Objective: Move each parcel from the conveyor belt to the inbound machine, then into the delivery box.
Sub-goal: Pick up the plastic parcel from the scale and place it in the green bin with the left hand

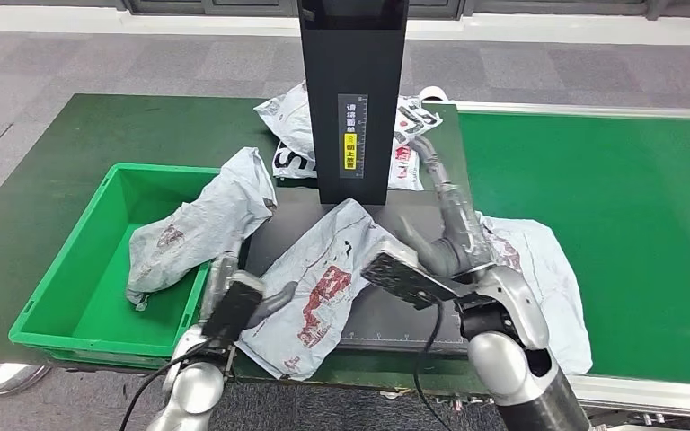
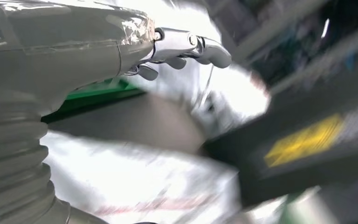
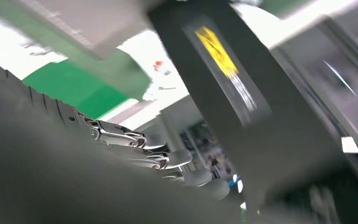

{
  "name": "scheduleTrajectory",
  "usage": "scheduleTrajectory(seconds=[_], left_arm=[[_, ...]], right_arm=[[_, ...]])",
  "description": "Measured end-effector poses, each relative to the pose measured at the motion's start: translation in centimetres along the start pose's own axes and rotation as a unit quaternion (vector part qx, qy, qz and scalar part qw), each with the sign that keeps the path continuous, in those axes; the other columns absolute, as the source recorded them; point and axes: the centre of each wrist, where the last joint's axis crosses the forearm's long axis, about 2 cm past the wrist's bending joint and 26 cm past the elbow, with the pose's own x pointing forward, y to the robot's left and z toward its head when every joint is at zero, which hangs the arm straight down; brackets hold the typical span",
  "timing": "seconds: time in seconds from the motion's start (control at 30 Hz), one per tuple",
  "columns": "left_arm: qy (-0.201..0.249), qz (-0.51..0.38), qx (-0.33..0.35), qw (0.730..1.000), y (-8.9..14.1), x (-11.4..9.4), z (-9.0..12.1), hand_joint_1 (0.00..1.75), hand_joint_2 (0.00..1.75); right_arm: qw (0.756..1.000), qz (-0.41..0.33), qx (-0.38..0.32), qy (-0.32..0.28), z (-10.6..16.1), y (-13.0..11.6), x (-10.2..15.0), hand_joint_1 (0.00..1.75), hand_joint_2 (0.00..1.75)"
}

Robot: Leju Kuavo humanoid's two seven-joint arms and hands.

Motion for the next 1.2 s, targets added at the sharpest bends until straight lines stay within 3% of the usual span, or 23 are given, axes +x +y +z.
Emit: scheduleTrajectory(seconds=[0.1,0.27,0.4,0.63,0.93,1.03,1.2], left_arm=[[0.039,-0.102,-0.099,0.989,-1.9,-0.4,-2.2,0.00,1.75],[0.075,-0.182,-0.228,0.954,-4.7,-2.1,-4.8,0.04,1.75],[0.086,-0.210,-0.287,0.931,-5.5,-3.3,-6.0,1.72,1.75],[0.094,-0.238,-0.331,0.908,-5.4,-4.2,-7.4,1.75,1.75],[0.103,-0.252,-0.338,0.901,-4.8,-4.4,-8.3,1.75,1.75],[0.100,-0.237,-0.326,0.910,-4.5,-4.4,-8.5,1.75,1.75],[0.077,-0.152,-0.262,0.950,-2.8,-4.1,-8.8,1.75,1.75]], right_arm=[[0.996,-0.054,-0.065,0.003,1.6,-0.9,0.2,0.00,1.75],[0.991,-0.092,-0.095,0.019,3.0,-0.7,-0.1,0.00,1.75],[0.988,-0.105,-0.107,0.025,3.1,-0.6,-0.1,0.00,1.75],[0.986,-0.116,-0.116,0.032,2.9,-0.6,0.0,0.00,1.75],[0.984,-0.119,-0.124,0.041,3.2,-0.6,-0.1,0.00,1.75],[0.984,-0.115,-0.127,0.046,3.5,-0.6,-0.1,0.00,1.75],[0.981,-0.101,-0.151,0.065,5.0,-1.0,-0.1,0.00,1.75]])
